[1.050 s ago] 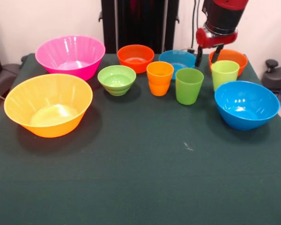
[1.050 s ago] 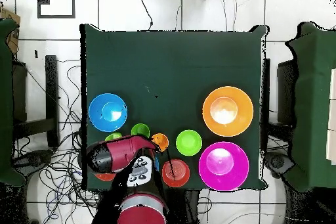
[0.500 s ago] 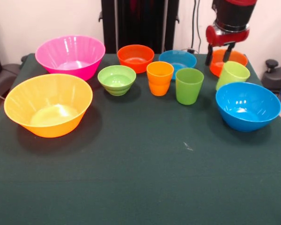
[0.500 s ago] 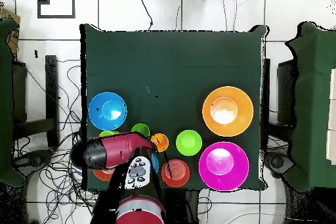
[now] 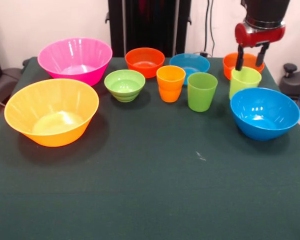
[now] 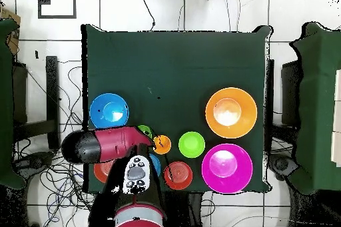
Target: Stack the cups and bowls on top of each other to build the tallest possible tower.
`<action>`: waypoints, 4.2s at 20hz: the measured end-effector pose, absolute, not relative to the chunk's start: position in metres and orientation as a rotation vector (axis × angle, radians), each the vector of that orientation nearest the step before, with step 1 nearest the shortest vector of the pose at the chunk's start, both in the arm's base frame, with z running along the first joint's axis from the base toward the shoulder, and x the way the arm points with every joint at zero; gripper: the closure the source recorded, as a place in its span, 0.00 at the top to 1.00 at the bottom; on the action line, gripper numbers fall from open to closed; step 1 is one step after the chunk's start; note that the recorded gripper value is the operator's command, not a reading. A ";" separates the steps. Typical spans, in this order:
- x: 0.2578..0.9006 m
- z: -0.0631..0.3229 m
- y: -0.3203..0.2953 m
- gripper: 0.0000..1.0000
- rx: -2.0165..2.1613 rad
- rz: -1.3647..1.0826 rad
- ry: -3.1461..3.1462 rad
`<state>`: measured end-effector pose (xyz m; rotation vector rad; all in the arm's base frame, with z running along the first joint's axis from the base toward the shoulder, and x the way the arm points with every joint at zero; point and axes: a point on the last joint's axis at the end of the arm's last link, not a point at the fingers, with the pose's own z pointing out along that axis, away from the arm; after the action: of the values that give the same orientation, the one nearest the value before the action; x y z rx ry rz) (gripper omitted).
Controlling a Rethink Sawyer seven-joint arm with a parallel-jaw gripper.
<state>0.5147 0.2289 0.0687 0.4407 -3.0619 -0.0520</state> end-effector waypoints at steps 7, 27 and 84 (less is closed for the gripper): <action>0.532 0.080 0.232 1.00 0.424 -0.073 -3.091; 0.623 0.068 0.217 1.00 0.374 -0.043 -3.137; 0.607 -0.003 0.177 1.00 0.353 -0.040 -3.057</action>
<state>0.6068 0.1770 -0.0029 0.3530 -3.0568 -0.0400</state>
